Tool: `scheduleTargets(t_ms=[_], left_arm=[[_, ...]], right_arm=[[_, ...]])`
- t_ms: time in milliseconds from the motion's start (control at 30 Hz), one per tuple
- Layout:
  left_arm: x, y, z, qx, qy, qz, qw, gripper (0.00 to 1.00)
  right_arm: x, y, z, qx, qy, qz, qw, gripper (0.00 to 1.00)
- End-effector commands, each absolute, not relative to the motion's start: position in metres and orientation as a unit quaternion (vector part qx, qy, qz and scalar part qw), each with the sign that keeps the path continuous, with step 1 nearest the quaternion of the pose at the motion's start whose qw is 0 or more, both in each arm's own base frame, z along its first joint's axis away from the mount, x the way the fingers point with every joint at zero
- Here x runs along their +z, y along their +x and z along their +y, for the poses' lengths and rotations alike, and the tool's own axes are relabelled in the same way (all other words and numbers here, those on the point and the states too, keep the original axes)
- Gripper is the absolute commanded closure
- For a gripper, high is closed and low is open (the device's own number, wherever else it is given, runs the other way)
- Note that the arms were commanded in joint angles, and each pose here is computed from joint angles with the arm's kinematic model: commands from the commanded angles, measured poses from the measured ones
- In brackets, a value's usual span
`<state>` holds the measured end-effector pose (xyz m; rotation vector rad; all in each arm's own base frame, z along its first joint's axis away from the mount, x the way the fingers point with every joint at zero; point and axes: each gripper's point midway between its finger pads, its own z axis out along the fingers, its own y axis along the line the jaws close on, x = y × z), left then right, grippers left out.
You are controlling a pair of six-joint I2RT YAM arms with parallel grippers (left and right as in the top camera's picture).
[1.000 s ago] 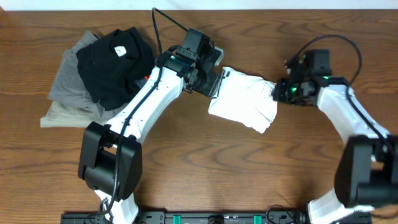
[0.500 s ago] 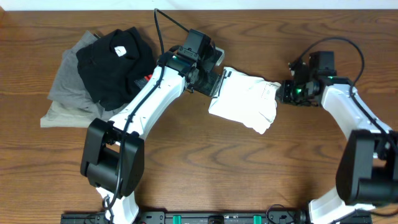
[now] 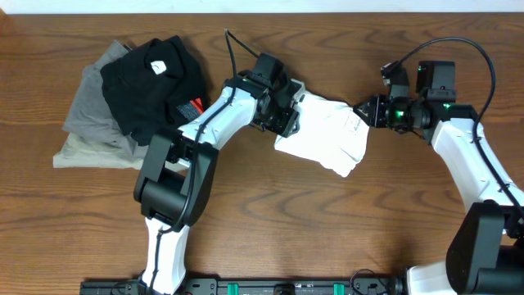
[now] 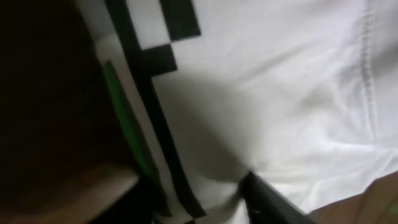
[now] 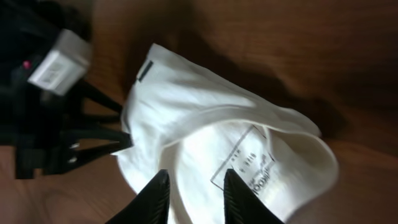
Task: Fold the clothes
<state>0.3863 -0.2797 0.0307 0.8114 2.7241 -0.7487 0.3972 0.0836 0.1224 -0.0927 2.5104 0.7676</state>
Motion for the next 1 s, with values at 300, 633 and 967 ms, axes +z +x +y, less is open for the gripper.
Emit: scheduleTargets(t_ms=[300, 633, 967], left_arm=[[0.008, 0.348, -0.267, -0.251, 0.201, 0.947, -0.014, 0.81], [0.021, 0.332, -0.256, -0.242, 0.179, 0.953, -0.047, 0.5], [0.063, 0.382, -0.225, -0.276, 0.117, 0.953, 0.039, 0.01]], right_arm=[[0.062, 0.39, 0.11, 0.232, -0.033, 0.956, 0.178, 0.7], [0.019, 0.384, 0.079, 0.149, 0.032, 0.98, 0.13, 0.68], [0.019, 0.383, 0.08, 0.149, 0.031, 0.98, 0.128, 0.66]])
